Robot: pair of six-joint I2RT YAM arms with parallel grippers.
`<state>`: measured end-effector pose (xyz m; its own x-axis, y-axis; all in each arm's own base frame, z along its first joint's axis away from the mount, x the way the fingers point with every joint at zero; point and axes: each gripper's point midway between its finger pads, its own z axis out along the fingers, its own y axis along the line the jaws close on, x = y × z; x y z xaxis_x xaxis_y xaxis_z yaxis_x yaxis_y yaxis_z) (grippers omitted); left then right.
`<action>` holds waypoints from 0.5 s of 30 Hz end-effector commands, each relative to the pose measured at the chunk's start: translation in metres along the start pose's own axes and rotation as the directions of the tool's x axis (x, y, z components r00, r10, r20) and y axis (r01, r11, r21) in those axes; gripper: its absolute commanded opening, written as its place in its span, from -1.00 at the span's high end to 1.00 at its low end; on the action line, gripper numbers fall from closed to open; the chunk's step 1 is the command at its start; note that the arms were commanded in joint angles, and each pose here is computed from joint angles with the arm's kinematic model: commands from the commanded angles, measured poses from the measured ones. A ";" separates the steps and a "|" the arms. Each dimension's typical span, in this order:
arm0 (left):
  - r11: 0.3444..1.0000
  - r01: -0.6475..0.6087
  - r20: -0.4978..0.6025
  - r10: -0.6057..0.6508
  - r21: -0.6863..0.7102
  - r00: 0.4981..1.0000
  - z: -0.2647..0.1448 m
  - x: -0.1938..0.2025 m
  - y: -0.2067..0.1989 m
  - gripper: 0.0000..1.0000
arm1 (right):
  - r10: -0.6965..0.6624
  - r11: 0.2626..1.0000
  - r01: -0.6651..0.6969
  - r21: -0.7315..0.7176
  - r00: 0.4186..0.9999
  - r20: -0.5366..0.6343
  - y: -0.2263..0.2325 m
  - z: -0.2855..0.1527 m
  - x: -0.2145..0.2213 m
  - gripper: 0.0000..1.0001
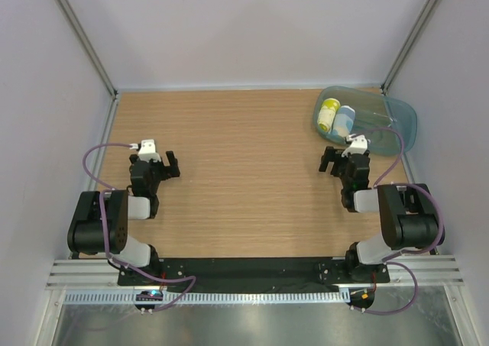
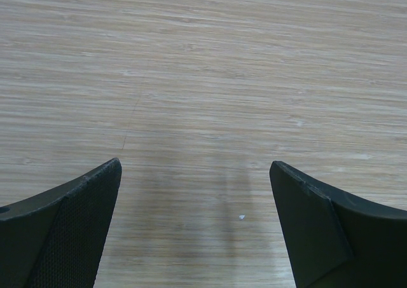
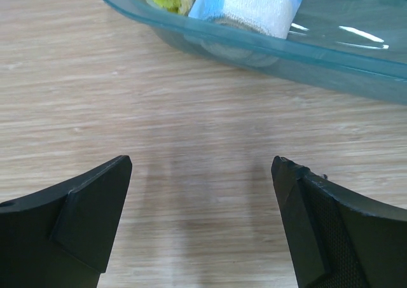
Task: Roll the towels
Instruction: Place the rolled towel into the container
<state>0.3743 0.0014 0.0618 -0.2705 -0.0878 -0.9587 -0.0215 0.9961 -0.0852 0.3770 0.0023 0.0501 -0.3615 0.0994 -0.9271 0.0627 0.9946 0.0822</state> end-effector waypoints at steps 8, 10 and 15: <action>1.000 -0.018 0.104 0.019 -0.009 0.994 0.004 -0.031 0.000 -0.99 | -0.008 0.999 0.002 0.042 0.987 0.163 -0.006 -0.004 -0.023 -0.99; 1.000 -0.018 0.101 0.019 -0.009 0.995 0.004 -0.030 0.000 -0.99 | -0.010 1.000 0.006 0.025 0.980 0.198 -0.002 -0.004 -0.031 -0.99; 1.000 -0.018 0.101 0.019 -0.009 0.995 0.004 -0.030 0.000 -0.99 | -0.015 1.000 0.011 0.026 0.983 0.183 -0.002 -0.003 -0.027 -0.99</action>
<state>0.3743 0.0015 0.0619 -0.2701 -0.0878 -0.9588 -0.0218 0.9961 -0.0851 0.3670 -0.0019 0.0469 -0.2948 0.0955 -0.9508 0.0912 0.9933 0.0715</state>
